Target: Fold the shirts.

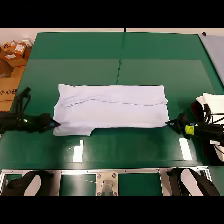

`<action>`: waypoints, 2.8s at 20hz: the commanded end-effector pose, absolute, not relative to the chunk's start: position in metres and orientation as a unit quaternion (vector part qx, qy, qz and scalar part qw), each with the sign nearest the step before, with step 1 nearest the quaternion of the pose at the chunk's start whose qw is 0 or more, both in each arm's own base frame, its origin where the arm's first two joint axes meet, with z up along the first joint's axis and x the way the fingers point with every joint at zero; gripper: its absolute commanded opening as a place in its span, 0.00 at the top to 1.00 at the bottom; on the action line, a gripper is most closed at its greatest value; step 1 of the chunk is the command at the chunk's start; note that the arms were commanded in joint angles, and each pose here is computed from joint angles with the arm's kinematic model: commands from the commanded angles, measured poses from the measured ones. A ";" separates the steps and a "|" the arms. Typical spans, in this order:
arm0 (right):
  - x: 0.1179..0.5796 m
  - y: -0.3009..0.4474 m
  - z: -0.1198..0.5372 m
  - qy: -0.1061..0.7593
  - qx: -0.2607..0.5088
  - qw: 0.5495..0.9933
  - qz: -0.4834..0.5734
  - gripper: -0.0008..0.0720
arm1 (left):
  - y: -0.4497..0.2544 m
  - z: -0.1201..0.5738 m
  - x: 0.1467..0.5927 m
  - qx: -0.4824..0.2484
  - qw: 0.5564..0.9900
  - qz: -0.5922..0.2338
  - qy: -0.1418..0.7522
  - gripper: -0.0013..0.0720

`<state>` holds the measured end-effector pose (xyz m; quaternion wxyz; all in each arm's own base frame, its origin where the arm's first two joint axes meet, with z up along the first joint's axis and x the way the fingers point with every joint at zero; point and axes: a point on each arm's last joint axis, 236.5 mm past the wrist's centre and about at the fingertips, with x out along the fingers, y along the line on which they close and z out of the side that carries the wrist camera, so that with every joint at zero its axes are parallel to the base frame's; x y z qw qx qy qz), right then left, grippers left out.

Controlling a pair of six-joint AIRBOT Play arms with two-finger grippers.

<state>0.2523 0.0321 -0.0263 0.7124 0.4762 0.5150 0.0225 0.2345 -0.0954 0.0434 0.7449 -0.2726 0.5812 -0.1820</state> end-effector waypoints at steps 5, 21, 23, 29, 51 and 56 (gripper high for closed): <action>0.328 0.032 0.031 0.471 0.442 0.761 0.062 0.97 | -0.089 0.102 0.315 -0.276 0.809 -0.206 0.477 0.95; 0.534 -0.014 -0.029 0.454 0.410 0.788 0.070 0.40 | -0.085 0.000 0.508 -0.317 0.815 -0.189 0.448 0.01; 0.509 -0.039 -0.023 0.491 0.376 0.781 0.092 0.40 | -0.067 0.028 0.502 -0.313 0.807 -0.218 0.451 0.01; 0.434 -0.077 -0.073 0.588 0.360 0.717 0.102 0.39 | -0.053 0.051 0.481 -0.319 0.780 -0.249 0.477 0.66; 0.427 0.056 0.132 0.509 0.247 0.772 0.290 0.97 | -0.291 0.007 0.479 -0.198 0.803 -0.322 0.461 0.95; 0.405 0.076 0.179 0.474 0.212 0.798 0.306 0.97 | -0.416 -0.050 0.428 -0.241 0.764 -0.347 0.488 0.95</action>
